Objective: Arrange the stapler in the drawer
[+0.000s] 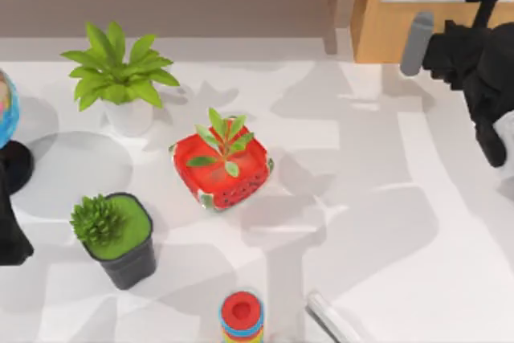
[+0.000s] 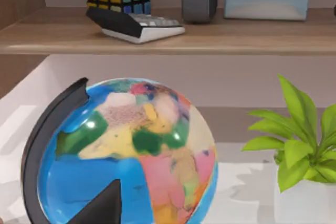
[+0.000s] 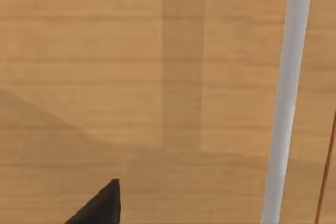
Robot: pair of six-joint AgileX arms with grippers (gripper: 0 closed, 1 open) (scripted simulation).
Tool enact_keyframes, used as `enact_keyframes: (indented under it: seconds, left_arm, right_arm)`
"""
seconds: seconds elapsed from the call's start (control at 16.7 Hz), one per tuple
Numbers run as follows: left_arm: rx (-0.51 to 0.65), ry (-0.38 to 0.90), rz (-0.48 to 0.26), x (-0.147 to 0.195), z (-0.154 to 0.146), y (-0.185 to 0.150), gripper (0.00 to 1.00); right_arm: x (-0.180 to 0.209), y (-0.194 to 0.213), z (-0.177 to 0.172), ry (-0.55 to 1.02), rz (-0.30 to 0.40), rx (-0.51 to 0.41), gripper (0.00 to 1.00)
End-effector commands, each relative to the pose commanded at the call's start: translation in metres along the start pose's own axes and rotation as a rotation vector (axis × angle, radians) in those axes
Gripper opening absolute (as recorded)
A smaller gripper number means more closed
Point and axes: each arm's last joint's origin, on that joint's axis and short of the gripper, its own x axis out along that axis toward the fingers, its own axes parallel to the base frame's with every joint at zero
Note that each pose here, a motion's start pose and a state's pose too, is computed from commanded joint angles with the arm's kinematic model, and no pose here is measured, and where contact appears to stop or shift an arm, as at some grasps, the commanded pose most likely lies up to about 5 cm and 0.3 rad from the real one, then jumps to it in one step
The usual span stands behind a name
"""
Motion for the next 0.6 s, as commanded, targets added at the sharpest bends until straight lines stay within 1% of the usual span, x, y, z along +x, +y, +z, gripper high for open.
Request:
enact_keyframes:
  seconds: [0.24, 0.6]
  left_arm:
    - [0.0, 0.0, 0.0, 0.0, 0.0, 0.0, 1.0]
    - [0.0, 0.0, 0.0, 0.0, 0.0, 0.0, 1.0]
  right_arm:
    - [0.0013, 0.0, 0.0, 0.0, 0.0, 0.0, 1.0]
    - [0.0013, 0.0, 0.0, 0.0, 0.0, 0.0, 0.55]
